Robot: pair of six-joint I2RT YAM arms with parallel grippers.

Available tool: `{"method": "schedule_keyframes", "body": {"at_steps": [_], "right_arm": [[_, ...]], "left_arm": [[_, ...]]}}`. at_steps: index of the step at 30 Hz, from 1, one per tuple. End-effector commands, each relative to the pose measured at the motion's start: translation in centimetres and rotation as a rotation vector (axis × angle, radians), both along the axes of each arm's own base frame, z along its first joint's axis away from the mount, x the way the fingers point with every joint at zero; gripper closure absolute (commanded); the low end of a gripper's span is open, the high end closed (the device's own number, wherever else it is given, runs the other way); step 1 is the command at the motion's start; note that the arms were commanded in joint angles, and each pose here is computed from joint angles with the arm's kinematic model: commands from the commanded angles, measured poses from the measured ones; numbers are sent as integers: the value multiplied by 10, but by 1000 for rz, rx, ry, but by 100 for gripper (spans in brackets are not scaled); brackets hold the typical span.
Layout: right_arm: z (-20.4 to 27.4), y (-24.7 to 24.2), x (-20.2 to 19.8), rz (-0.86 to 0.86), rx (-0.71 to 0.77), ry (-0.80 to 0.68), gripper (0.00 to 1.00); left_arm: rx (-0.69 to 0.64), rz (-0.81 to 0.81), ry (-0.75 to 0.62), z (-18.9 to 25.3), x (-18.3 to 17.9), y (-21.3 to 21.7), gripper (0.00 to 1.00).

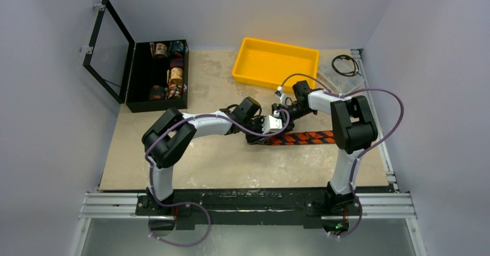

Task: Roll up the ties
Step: Roll the tie at the center of the board.

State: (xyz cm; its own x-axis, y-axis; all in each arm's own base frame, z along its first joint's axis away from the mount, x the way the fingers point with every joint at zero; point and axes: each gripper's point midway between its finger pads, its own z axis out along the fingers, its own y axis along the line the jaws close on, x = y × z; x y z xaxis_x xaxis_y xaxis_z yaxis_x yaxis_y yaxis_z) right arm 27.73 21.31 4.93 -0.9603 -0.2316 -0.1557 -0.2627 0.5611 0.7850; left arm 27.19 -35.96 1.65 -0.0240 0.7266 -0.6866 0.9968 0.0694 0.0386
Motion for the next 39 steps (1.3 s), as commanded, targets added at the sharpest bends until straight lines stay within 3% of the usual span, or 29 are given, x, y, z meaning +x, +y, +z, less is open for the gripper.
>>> {"method": "schedule_keyframes", "body": {"at_steps": [1, 7, 18, 21, 24, 26, 33, 39], "right_arm": [[5, 17, 14, -6, 52, -5, 51], [-7, 15, 6, 19, 37, 29, 67], [15, 24, -13, 56, 187, 102, 54], [15, 24, -13, 56, 188, 106, 60], [7, 20, -14, 56, 149, 98, 79], [-5, 14, -14, 64, 88, 77, 99], [-57, -18, -17, 83, -178, 61, 100], [-78, -36, -3, 79, -327, 13, 100]], "left_arm": [[245, 4, 89, -58, -28, 52, 61], [240, 4, 92, -58, -28, 50, 60], [237, 10, 105, -58, -29, 47, 60], [237, 9, 102, -58, -28, 47, 60], [235, 11, 104, -58, -28, 46, 60], [232, 15, 104, -58, -27, 46, 59], [79, 28, 124, -38, -27, 27, 45], [-166, 47, 118, -2, -18, 1, 42]]}}
